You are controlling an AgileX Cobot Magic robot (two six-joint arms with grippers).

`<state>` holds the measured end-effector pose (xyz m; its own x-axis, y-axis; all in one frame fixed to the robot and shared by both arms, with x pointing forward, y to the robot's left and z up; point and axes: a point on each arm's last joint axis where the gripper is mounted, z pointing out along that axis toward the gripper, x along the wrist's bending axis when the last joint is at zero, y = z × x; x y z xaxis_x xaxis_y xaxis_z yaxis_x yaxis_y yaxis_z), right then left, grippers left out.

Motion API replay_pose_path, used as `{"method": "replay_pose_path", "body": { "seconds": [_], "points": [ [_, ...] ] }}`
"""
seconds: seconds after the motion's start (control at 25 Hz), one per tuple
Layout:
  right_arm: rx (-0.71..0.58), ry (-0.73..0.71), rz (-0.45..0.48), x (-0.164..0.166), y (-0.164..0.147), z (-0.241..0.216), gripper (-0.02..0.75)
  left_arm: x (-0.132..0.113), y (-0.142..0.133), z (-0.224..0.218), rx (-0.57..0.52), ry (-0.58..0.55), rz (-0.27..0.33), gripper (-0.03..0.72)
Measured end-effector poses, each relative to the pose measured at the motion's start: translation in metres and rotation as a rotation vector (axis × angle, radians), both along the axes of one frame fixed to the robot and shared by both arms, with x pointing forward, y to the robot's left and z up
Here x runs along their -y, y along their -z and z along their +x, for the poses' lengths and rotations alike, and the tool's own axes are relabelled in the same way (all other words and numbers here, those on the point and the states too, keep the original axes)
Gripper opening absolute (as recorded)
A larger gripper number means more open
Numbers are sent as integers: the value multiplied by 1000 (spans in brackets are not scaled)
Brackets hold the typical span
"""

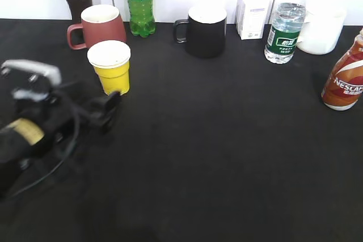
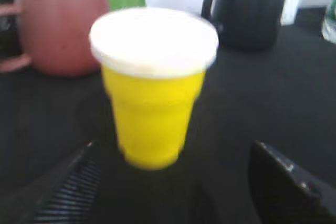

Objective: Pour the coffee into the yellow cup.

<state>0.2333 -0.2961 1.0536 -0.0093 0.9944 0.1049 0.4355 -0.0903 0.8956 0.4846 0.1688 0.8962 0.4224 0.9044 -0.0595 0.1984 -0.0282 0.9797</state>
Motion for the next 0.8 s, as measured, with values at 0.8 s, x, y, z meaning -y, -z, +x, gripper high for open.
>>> {"method": "replay_pose_path", "body": {
  "seconds": [0.8],
  "points": [
    [0,0,0,0,0,0,570,38,2,73,9,123,7,450]
  ]
}}
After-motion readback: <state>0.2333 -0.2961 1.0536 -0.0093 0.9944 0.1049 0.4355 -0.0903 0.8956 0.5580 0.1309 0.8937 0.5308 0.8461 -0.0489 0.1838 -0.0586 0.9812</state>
